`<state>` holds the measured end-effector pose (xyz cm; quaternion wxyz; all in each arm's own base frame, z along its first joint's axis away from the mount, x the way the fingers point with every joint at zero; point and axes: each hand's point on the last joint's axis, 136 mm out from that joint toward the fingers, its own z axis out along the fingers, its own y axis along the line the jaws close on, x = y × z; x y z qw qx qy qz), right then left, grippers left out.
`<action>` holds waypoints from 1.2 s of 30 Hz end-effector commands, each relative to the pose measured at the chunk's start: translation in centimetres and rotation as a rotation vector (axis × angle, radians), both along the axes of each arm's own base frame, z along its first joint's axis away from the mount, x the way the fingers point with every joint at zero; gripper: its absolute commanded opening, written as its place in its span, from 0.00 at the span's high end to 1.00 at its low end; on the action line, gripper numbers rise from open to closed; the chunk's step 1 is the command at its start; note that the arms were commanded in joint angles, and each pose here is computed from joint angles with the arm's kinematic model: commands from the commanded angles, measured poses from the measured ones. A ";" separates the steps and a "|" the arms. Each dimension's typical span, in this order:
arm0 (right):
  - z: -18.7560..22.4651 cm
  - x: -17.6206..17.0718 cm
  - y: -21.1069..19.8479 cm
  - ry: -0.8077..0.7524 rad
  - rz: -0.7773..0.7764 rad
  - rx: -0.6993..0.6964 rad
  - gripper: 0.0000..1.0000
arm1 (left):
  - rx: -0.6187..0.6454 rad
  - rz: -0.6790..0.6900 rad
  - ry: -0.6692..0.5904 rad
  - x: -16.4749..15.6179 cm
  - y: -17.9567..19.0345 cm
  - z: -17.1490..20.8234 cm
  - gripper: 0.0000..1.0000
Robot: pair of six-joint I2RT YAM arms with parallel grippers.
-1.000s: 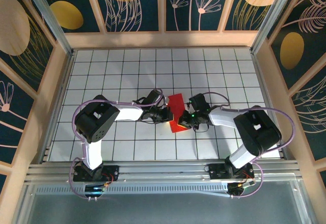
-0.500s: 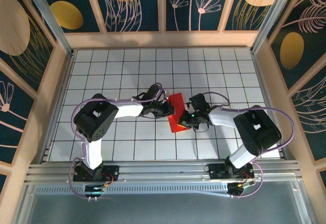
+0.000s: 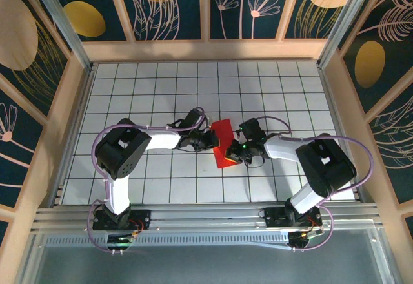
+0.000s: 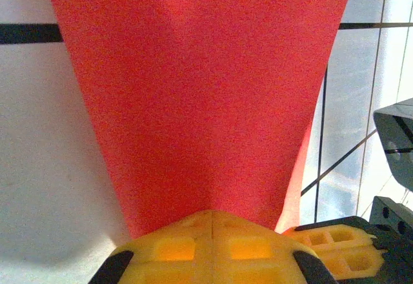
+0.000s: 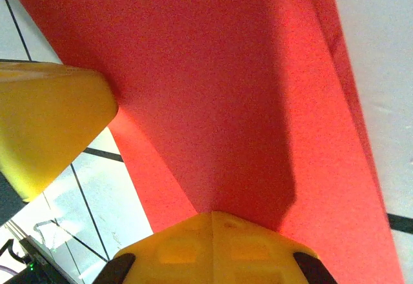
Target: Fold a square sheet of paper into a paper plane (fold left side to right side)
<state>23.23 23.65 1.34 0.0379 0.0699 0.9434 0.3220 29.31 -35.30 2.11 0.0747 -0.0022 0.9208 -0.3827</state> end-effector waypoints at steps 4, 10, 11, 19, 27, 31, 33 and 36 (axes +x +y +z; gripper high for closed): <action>-3.9 -2.7 -3.3 0.106 -0.004 -0.192 1.00 | 0.008 0.047 -0.008 0.9 0.7 -1.1 1.00; -4.4 -3.0 -4.1 0.114 0.001 -0.235 1.00 | 0.035 0.077 0.000 0.9 2.1 -2.2 1.00; -4.4 -3.1 -4.1 0.115 0.003 -0.238 1.00 | 0.037 0.081 -0.001 1.0 2.2 -2.2 1.00; -4.7 -3.3 -4.2 0.125 0.004 -0.241 1.00 | 0.055 0.129 -0.024 2.9 3.1 -2.4 1.00; -4.8 -3.5 -4.3 0.128 0.002 -0.240 1.00 | 0.055 0.178 -0.057 6.1 3.6 -2.0 1.00; -4.8 -3.6 -4.4 0.128 -0.002 -0.240 1.00 | 0.059 0.201 -0.073 7.9 4.1 -2.0 1.00; -4.8 -3.6 -4.4 0.127 -0.006 -0.238 1.00 | 0.060 0.208 -0.083 8.7 4.1 -1.9 1.00; -4.8 -3.6 -4.4 0.127 -0.011 -0.236 1.00 | 0.070 0.213 -0.088 9.8 4.3 -2.1 1.00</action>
